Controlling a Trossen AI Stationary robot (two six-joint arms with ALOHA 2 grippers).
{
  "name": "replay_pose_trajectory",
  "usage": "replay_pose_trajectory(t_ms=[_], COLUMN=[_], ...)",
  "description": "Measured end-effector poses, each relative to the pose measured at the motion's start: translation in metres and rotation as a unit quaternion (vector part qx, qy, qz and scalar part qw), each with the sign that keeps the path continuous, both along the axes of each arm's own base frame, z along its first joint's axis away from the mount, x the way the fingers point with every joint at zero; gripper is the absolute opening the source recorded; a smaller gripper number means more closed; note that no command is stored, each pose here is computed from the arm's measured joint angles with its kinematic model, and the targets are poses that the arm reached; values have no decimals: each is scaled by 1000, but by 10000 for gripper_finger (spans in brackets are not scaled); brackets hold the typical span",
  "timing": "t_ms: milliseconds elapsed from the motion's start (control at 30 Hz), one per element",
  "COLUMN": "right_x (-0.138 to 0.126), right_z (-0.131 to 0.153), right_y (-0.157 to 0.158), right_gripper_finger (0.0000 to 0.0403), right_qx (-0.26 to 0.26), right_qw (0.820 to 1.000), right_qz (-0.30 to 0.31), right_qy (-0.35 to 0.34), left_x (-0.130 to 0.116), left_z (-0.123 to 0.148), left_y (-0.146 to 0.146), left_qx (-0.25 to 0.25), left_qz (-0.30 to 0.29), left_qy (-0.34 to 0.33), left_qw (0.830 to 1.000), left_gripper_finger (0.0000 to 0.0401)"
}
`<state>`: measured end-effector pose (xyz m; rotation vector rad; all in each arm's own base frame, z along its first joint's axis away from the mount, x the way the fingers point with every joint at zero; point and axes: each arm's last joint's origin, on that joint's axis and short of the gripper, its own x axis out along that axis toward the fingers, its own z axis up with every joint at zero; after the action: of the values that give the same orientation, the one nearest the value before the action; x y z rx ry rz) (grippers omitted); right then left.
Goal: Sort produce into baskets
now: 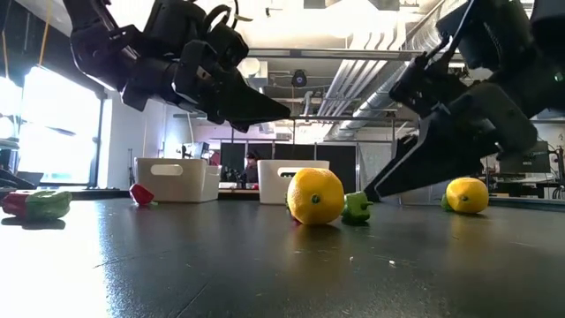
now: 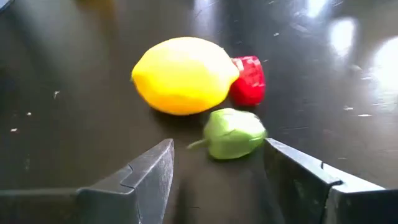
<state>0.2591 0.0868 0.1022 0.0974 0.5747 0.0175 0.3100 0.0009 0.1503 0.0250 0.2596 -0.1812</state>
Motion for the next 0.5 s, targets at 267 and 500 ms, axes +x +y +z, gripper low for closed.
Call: replay_pose_trajectory(t_ms=[267,500], right_x=[23,45], right_z=[-14,-16], right_y=[10,8], right_gripper_finger=[236,228], right_qx=[-13,-47], right_qw=[1000,997], right_qz=[15,-7], right_qy=[3,61], left_x=[0,0], left_z=[0,0], left_y=[2,2], left_qx=[0,0], left_qz=[3,3], left_qy=[0,1], left_qw=[1000,1000], left_gripper_finger=[1,1])
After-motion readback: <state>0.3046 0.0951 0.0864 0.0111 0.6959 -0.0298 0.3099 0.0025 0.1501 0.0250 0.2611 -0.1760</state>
